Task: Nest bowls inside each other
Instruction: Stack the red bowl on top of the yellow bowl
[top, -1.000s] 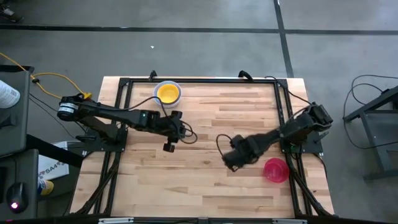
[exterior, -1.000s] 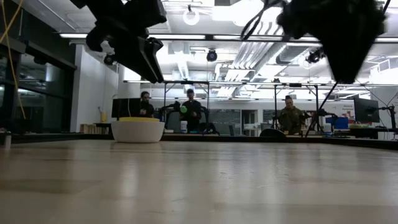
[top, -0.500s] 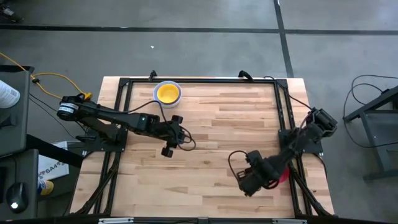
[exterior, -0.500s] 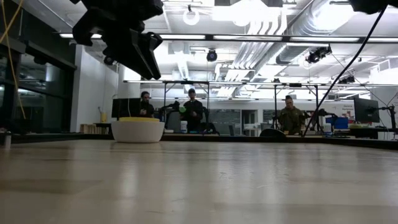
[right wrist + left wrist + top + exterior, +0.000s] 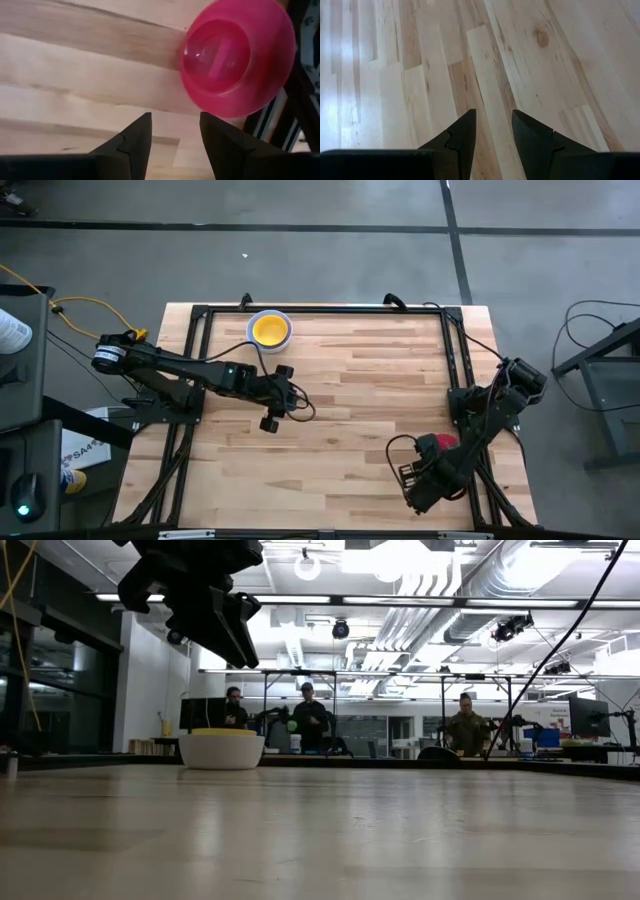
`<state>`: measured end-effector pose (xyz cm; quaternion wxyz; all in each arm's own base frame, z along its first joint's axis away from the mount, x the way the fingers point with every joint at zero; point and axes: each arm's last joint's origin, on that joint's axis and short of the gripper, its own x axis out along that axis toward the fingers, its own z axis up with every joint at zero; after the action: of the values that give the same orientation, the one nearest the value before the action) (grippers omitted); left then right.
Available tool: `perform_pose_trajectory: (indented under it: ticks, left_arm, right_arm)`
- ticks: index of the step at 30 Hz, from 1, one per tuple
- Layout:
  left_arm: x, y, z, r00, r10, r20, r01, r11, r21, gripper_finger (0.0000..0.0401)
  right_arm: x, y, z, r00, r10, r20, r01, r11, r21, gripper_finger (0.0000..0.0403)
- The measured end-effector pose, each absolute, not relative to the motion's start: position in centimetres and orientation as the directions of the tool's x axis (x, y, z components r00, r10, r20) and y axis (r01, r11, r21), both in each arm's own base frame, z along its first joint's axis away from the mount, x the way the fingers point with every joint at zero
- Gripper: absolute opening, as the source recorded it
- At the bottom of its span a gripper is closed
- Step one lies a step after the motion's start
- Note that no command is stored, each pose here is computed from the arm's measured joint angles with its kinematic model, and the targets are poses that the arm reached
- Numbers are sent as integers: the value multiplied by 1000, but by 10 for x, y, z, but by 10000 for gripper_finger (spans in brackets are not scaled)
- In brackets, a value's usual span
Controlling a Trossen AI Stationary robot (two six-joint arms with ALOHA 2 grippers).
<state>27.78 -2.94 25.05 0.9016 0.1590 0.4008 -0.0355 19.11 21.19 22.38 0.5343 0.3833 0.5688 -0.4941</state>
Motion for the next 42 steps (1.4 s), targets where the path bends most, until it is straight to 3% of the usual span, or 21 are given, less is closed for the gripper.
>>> perform_pose_trajectory:
  ticks: [23, 31, 42]
  left_arm:
    - [279, -30, 252, 692, 62, -719, 184, 948, 259, 125]
    - [279, -30, 252, 693, 62, -719, 184, 948, 259, 125]
    - [280, -30, 252, 693, 61, -718, 183, 949, 258, 125]
  right_arm:
    - [177, 201, 168, -163, -73, -984, 939, 296, -177, 160]
    - [176, 200, 165, -168, -68, -983, 931, 315, -181, 158]
    - [176, 199, 165, -170, -68, -983, 930, 318, -183, 62]
